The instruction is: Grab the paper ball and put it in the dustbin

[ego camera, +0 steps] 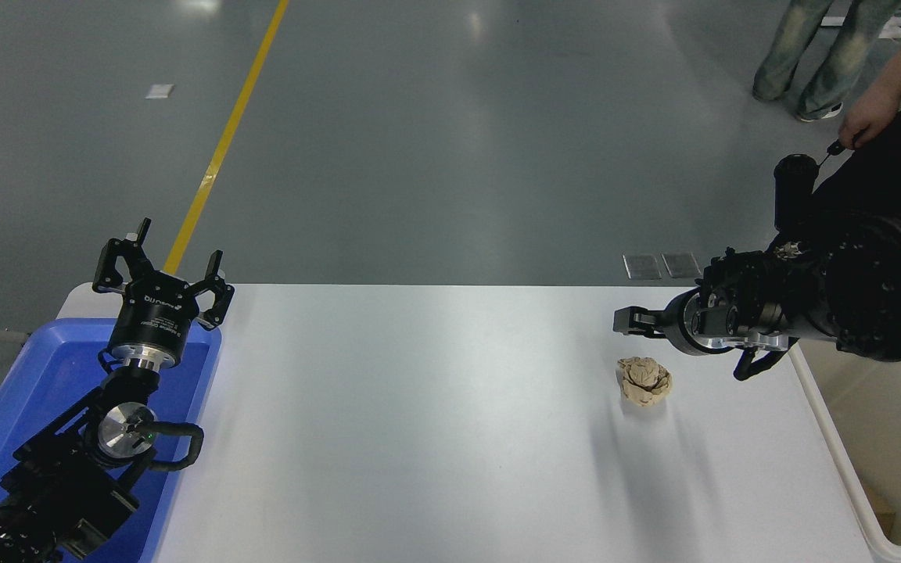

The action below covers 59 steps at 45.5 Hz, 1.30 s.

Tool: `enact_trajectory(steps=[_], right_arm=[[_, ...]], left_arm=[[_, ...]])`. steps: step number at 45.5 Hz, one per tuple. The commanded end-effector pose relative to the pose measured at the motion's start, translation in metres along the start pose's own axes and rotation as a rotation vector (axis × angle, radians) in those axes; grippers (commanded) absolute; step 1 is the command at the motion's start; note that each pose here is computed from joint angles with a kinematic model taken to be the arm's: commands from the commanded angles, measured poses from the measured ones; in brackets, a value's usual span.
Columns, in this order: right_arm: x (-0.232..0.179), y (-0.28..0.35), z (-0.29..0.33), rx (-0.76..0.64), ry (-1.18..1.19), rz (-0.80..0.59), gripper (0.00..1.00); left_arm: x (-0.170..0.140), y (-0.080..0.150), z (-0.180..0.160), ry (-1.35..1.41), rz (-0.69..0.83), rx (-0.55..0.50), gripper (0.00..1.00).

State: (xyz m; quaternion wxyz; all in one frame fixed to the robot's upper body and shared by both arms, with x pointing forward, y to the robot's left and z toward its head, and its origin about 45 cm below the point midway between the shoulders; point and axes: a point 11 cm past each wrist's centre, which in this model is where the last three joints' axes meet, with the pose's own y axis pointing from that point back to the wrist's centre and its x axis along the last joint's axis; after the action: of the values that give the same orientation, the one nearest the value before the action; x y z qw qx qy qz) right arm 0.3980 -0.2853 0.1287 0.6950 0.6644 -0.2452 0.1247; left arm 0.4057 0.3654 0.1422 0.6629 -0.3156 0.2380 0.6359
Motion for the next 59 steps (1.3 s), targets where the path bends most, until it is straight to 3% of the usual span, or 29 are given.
enact_trajectory(steps=[1, 39, 59], right_arm=[[-0.027, -0.019, 0.001, 0.015, -0.048, 0.002, 1.0], [-0.06, -0.043, 0.006, 0.034, -0.144, 0.077, 1.0], [-0.072, -0.048, 0.013, 0.018, -0.133, 0.176, 0.92]], left_arm=[[0.0, 0.0, 0.0, 0.0, 0.001, 0.0, 0.98], [0.0, 0.0, 0.0, 0.0, 0.0, 0.0, 0.98], [0.0, 0.0, 0.0, 0.0, 0.0, 0.0, 0.98]])
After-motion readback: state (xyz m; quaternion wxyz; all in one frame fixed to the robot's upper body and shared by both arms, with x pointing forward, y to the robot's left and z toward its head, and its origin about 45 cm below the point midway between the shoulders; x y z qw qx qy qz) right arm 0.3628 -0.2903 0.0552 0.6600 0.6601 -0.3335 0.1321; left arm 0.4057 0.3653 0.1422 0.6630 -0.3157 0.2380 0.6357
